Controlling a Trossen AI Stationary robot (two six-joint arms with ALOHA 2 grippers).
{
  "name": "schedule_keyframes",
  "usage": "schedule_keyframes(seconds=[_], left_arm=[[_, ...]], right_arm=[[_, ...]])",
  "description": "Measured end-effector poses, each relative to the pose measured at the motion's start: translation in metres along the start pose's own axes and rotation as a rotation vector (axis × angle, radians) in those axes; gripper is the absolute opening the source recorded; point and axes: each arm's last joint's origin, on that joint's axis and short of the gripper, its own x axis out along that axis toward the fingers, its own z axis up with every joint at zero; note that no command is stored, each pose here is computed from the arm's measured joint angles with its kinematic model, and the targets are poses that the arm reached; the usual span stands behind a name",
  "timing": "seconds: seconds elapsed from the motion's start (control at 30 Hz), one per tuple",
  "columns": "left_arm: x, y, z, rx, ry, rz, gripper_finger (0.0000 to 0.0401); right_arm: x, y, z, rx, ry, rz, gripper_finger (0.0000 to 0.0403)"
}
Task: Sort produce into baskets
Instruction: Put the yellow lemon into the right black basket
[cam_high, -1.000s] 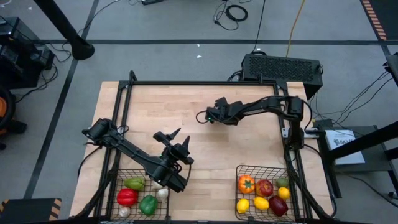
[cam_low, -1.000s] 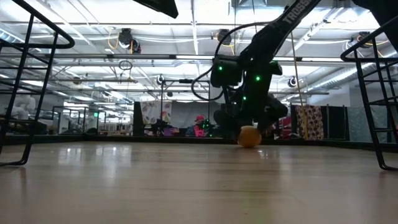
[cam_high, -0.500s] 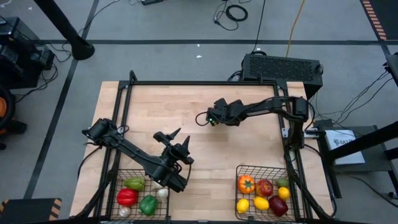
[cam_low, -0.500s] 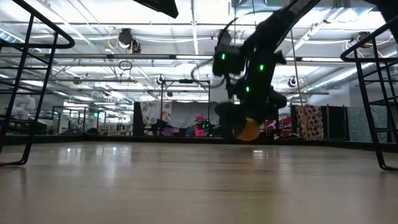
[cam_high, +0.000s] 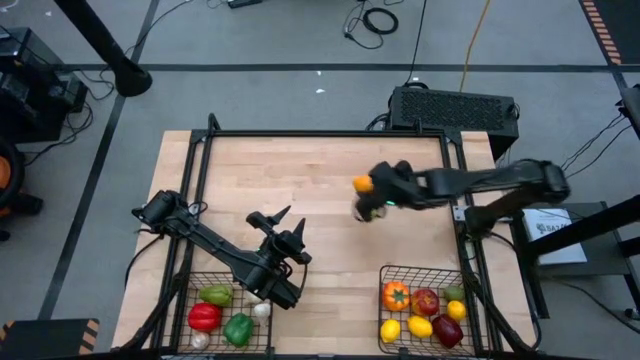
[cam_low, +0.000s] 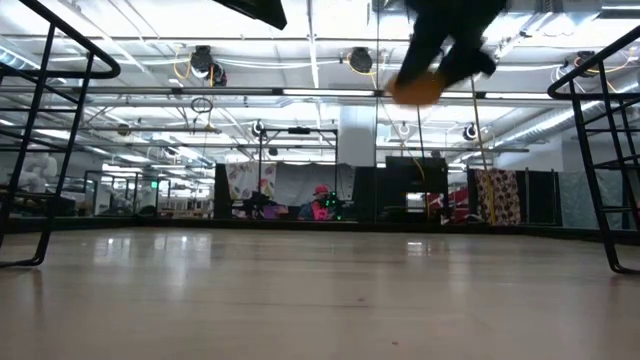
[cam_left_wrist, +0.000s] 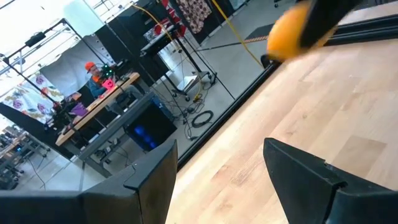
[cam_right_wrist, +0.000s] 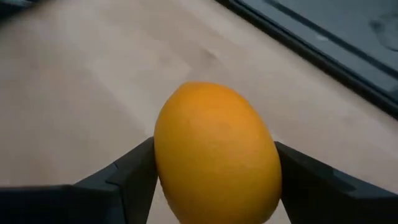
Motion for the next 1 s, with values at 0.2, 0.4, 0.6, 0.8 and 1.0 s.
schedule_keyframes(seconds=[0.2,0.4,0.6,0.8,1.0], left_arm=[[0.0,-0.001,-0.002,0.043,0.053,-0.02,0.0244],[-0.011,-0.002,-0.002,0.137,0.096,-0.077,0.0244],[-0.028,-0.004,0.007,0.216,0.201,-0.214,0.0244],[-0.042,0.003,0.029,0.238,0.186,-0.293,0.0244],[-0.047,0.006,0.036,0.221,0.179,-0.313,0.0244]], right_arm=[[-0.078,-0.006,-0.018,0.051,-0.019,0.26,0.0269],[-0.125,-0.004,-0.039,0.052,-0.068,0.432,0.0269],[-0.143,0.009,-0.062,-0.027,-0.047,0.523,0.0269],[-0.155,0.028,-0.088,-0.071,0.011,0.595,0.027],[-0.161,0.045,-0.106,-0.04,0.012,0.629,0.027]])
